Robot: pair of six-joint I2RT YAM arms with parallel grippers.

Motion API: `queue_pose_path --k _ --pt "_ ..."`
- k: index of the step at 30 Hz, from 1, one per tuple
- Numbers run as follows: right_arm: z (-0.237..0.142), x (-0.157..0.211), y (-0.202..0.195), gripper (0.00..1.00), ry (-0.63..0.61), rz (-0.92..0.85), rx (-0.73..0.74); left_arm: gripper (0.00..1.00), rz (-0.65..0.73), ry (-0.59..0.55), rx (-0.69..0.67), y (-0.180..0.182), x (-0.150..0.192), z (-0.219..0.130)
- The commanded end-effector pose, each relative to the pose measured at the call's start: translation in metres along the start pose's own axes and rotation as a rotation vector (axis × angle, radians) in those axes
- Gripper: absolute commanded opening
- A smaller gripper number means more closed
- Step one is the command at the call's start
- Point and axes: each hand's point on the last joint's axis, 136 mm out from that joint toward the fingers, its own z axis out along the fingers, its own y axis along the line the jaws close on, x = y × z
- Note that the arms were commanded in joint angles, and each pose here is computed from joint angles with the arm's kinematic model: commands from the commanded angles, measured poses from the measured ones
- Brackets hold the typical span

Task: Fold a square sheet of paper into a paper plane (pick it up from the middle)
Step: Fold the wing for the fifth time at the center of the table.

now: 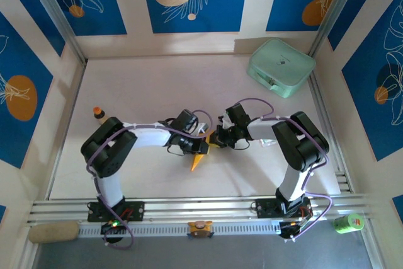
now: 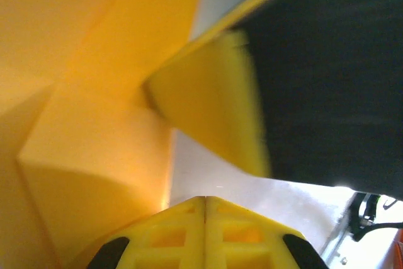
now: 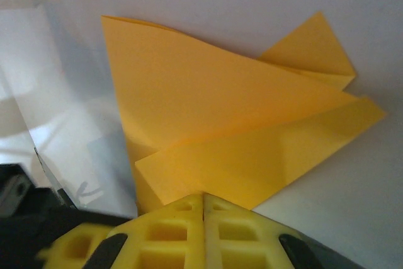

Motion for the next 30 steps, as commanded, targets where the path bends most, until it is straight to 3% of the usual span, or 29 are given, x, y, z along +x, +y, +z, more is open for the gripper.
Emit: queue_pose_path --k 1,18,22,25,30 --pt "0.005 0.008 -0.03 0.0 0.022 0.055 0.091 0.02 -0.035 0.048 -0.062 0.02 0.018 0.005" --pt "0.001 0.003 -0.026 0.0 0.014 0.04 0.058 0.07 -0.057 0.048 -0.052 0.023 0.065 -0.03" --pt "-0.005 -0.001 -0.005 0.0 -0.002 -0.012 -0.015 0.06 -0.008 -0.07 -0.078 0.015 0.045 -0.05" --pt "-0.015 -0.004 0.011 0.02 -0.026 -0.053 -0.047 0.12 0.006 -0.136 -0.08 0.011 0.025 -0.061" --pt "-0.032 0.0 0.016 0.09 -0.059 -0.07 -0.028 0.17 -0.034 -0.148 -0.067 0.019 0.001 -0.061"
